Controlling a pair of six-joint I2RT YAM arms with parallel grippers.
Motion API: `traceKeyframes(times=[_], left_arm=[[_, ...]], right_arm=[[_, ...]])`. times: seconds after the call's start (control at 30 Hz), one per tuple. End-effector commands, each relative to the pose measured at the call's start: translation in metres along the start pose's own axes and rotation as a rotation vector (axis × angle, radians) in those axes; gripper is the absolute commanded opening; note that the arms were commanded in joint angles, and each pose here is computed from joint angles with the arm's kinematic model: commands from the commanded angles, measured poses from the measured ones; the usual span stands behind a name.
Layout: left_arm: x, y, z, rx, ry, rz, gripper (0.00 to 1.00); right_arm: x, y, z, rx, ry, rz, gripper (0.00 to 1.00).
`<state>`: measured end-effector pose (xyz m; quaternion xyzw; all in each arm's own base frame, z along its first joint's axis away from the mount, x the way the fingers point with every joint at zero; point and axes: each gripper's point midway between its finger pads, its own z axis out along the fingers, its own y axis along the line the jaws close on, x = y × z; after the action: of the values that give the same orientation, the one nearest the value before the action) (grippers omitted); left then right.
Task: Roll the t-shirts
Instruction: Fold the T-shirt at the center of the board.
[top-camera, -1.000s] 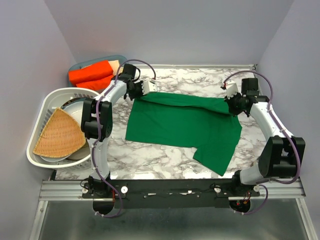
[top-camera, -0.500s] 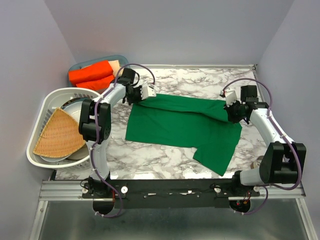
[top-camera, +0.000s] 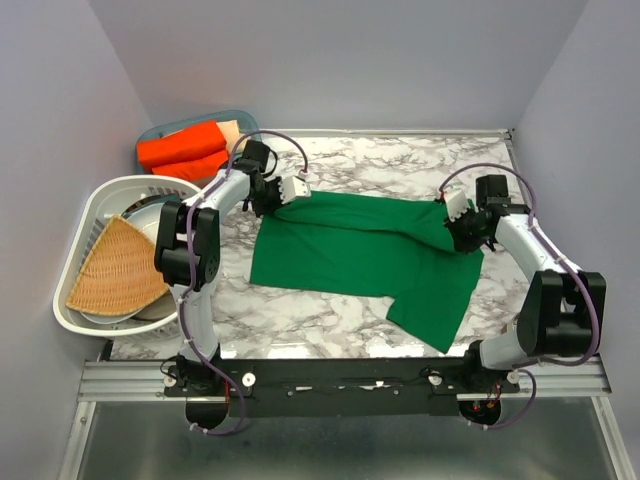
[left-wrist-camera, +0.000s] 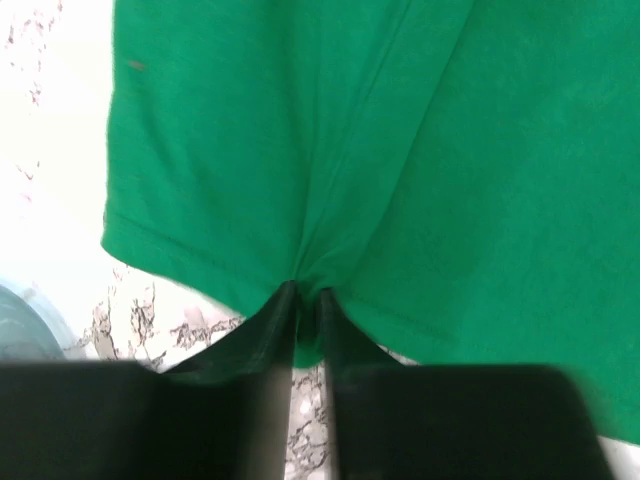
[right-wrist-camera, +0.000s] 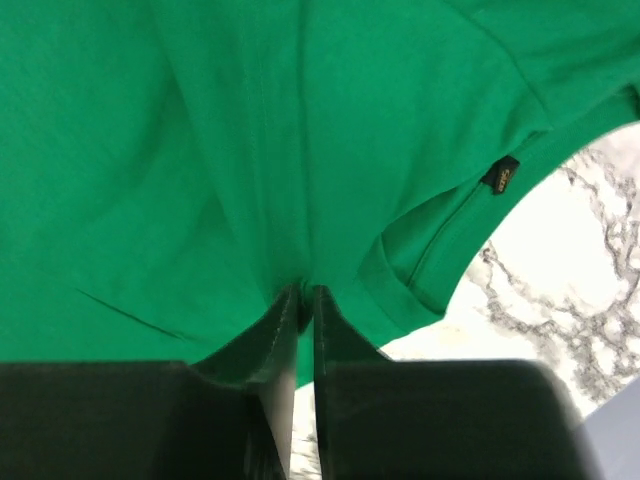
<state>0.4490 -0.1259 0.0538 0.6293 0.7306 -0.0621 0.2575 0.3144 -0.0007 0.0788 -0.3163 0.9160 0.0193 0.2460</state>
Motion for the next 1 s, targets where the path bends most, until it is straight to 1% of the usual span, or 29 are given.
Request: traceKeyframes(times=[0.0, 0.03, 0.07, 0.1, 0.13, 0.17, 0.2, 0.23, 0.27, 0.3, 0.33, 0.4, 0.43, 0.47, 0.5, 0.53, 0.63, 0.7, 0.8, 0.9, 0.97], left_arm=[[-0.001, 0.007, -0.030, -0.035, 0.008, -0.067, 0.36], [-0.011, 0.012, -0.043, -0.050, -0.015, -0.062, 0.41], [-0.017, 0.015, -0.051, -0.061, -0.035, -0.071, 0.42], [-0.024, 0.017, -0.056, -0.069, -0.055, -0.077, 0.43], [-0.040, 0.025, -0.067, -0.093, -0.107, -0.073, 0.46], [-0.045, 0.028, -0.068, -0.102, -0.128, -0.091, 0.47], [-0.051, 0.032, -0.069, -0.116, -0.151, -0.151, 0.49], [-0.056, 0.045, -0.066, -0.148, -0.166, -0.187, 0.49], [-0.057, 0.050, -0.062, -0.155, -0.166, -0.228, 0.49], [-0.058, 0.055, -0.058, -0.161, -0.170, -0.331, 0.48], [-0.058, 0.070, -0.049, -0.186, -0.162, -0.384, 0.46], [-0.058, 0.079, -0.041, -0.192, -0.156, -0.474, 0.43], [-0.059, 0.086, -0.033, -0.187, -0.158, -0.536, 0.39], [-0.059, 0.090, -0.029, -0.196, -0.159, -0.568, 0.37], [-0.058, 0.092, -0.025, -0.203, -0.157, -0.591, 0.35], [-0.057, 0.096, -0.017, -0.209, -0.165, -0.630, 0.29], [-0.051, 0.101, -0.002, -0.224, -0.163, -0.675, 0.21], [-0.049, 0.102, 0.005, -0.223, -0.155, -0.704, 0.19], [-0.044, 0.100, 0.015, -0.211, -0.142, -0.720, 0.17], [-0.040, 0.097, 0.023, -0.201, -0.127, -0.726, 0.17], [-0.035, 0.095, 0.028, -0.198, -0.111, -0.733, 0.17]], right_arm=[[-0.013, -0.008, -0.015, -0.046, 0.018, -0.003, 0.30], [-0.017, -0.008, -0.023, -0.067, 0.002, 0.015, 0.44], [-0.032, -0.007, -0.028, -0.092, -0.048, 0.019, 0.48], [-0.040, -0.009, -0.032, -0.096, -0.070, 0.021, 0.51], [-0.056, -0.017, -0.034, -0.091, -0.101, 0.020, 0.53], [-0.063, -0.020, -0.031, -0.096, -0.114, 0.039, 0.53], [-0.067, -0.025, -0.027, -0.095, -0.117, 0.044, 0.53], [-0.080, -0.036, -0.028, -0.078, -0.133, 0.040, 0.53], [-0.076, -0.041, -0.011, -0.089, -0.091, 0.072, 0.53], [-0.078, -0.048, -0.003, -0.082, -0.079, 0.075, 0.52], [-0.080, -0.055, 0.004, -0.069, -0.075, 0.077, 0.50], [-0.084, -0.072, 0.021, -0.045, -0.045, 0.089, 0.45], [-0.085, -0.075, 0.026, -0.043, -0.033, 0.087, 0.40], [-0.093, -0.086, 0.027, -0.022, -0.035, 0.071, 0.38], [-0.087, -0.089, 0.041, -0.032, 0.000, 0.078, 0.37], [-0.086, -0.095, 0.047, -0.022, 0.011, 0.075, 0.33], [-0.086, -0.115, 0.059, 0.012, 0.034, 0.082, 0.27], [-0.089, -0.128, 0.058, 0.037, 0.031, 0.090, 0.26], [-0.082, -0.137, 0.062, 0.039, 0.051, 0.096, 0.24], [-0.077, -0.145, 0.060, 0.054, 0.059, 0.103, 0.25], [-0.071, -0.149, 0.062, 0.064, 0.070, 0.118, 0.32]])
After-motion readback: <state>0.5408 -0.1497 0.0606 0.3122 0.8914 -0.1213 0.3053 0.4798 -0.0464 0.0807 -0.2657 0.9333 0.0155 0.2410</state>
